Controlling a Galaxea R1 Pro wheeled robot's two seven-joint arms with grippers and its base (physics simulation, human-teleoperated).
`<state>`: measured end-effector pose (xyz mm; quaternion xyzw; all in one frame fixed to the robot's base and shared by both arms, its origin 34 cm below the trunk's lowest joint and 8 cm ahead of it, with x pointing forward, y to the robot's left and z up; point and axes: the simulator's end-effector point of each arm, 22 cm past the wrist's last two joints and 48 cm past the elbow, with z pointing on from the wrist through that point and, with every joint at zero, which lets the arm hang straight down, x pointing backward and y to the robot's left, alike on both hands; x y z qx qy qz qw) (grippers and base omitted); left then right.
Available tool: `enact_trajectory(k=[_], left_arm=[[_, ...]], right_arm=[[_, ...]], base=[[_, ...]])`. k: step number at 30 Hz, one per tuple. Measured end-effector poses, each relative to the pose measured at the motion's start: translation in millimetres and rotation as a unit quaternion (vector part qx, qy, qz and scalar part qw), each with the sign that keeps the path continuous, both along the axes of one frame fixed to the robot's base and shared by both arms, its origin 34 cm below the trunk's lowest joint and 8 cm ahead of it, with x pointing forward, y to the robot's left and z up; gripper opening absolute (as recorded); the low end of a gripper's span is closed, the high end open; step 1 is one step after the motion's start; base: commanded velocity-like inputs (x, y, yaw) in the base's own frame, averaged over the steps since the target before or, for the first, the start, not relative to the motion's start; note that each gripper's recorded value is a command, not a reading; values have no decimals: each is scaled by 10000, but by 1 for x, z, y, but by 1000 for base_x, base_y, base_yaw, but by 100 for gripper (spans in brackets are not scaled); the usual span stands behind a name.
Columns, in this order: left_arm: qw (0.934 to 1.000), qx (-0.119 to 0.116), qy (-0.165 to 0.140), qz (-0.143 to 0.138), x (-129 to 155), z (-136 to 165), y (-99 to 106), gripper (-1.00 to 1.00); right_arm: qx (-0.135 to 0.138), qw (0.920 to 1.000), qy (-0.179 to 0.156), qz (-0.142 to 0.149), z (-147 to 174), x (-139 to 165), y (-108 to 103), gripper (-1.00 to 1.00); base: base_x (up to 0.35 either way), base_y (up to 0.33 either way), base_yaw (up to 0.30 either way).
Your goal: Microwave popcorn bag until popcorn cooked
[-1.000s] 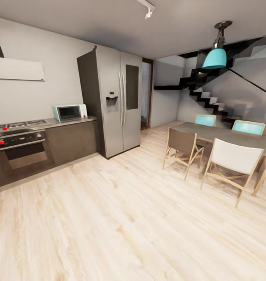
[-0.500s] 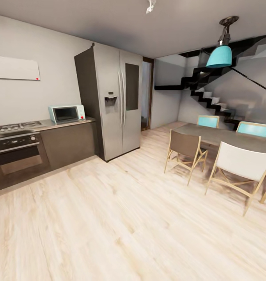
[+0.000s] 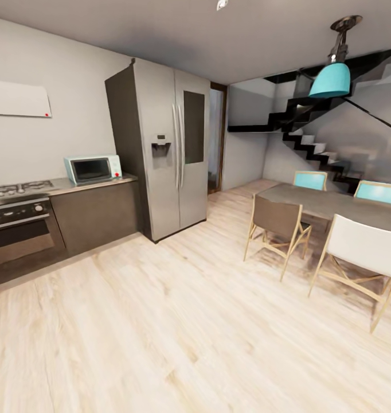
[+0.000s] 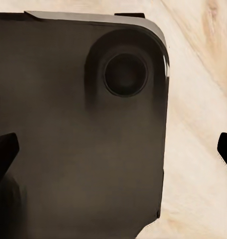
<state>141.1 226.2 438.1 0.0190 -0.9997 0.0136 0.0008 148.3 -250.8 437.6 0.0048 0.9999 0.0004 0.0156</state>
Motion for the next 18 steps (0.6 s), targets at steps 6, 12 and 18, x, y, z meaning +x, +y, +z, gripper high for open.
enact_trajectory(k=[6,12,18], left_arm=[[10000,-1,1,-1,0,0,0,100],[10000,5,-6,1,0,0,1,100],[10000,6,-1,-1,0,0,1,100]], right_arm=[[58,9999,1,84,0,0,2,100],[51,10000,0,71,0,0,1,100],[53,10000,-4,73,0,0,1,100]], base=[[322,0,0],[322,0,0],[322,0,0]])
